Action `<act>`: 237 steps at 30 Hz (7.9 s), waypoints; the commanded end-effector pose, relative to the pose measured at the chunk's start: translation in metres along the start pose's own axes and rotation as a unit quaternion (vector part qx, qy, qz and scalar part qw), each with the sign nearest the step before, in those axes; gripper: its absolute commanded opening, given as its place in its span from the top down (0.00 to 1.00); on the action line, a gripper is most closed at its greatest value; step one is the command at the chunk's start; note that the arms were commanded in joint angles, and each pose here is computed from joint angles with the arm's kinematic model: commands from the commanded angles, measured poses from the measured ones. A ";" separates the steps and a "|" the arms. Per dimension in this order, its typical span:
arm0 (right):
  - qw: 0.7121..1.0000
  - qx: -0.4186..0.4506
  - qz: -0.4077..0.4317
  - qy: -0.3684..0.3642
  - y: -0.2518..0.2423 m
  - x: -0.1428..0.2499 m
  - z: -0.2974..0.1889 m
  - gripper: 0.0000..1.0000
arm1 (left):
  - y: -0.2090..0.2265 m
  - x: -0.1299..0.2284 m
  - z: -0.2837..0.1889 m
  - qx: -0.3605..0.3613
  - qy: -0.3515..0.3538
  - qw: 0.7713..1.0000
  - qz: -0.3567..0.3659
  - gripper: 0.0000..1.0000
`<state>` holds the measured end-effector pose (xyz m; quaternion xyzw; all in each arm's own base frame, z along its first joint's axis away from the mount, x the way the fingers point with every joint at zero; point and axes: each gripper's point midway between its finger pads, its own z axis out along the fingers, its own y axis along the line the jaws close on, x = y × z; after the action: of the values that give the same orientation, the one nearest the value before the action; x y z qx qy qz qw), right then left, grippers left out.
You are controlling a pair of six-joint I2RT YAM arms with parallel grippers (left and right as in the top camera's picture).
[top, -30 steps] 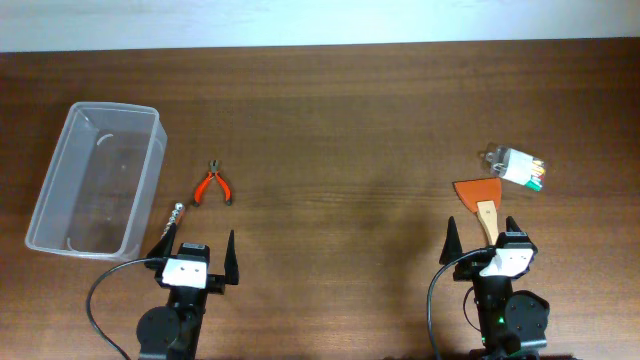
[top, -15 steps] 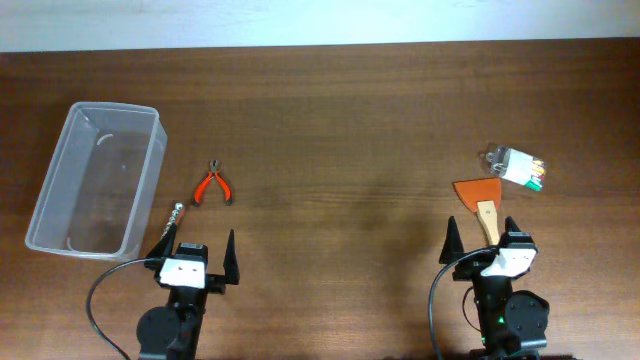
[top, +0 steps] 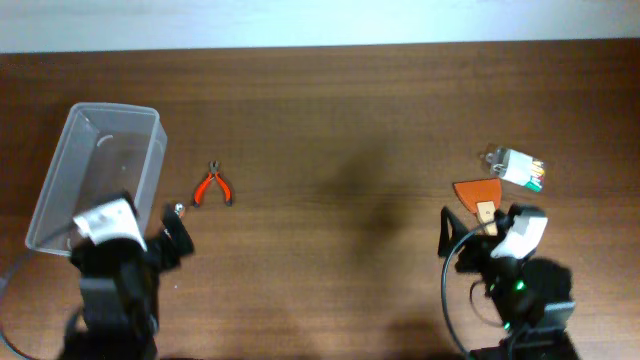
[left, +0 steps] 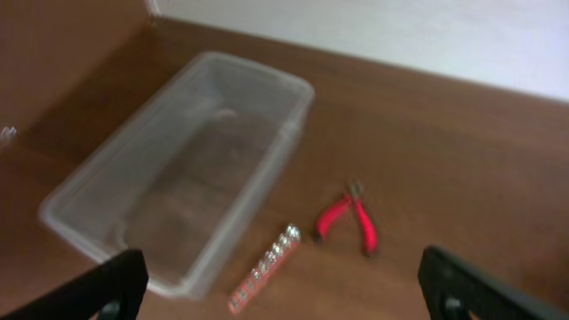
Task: Pack container
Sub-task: 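Reach the left gripper to the clear container's rim and grasp it, then drag the clear container with the left gripper to table center, then release the container and grasp the red pliers with the left gripper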
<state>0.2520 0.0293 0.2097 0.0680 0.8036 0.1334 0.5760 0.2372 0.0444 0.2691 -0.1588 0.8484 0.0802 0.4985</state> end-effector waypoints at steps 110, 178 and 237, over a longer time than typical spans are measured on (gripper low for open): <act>0.923 0.142 -0.037 0.355 -0.003 -0.064 0.035 0.01 | -0.072 0.016 0.133 0.000 0.330 0.944 -0.024 0.98; 0.918 0.142 -0.040 0.368 -0.003 -0.059 0.028 0.01 | -0.164 0.114 0.163 0.067 0.316 0.935 0.149 0.25; 0.933 0.166 -0.012 0.318 0.008 -0.105 -0.048 0.01 | -0.056 0.161 0.259 0.151 0.480 0.810 0.300 0.02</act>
<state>0.2404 0.0047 0.3195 0.1029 0.9581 0.0129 0.2669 0.3991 0.0380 0.0194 0.1638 0.9863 0.0071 0.0193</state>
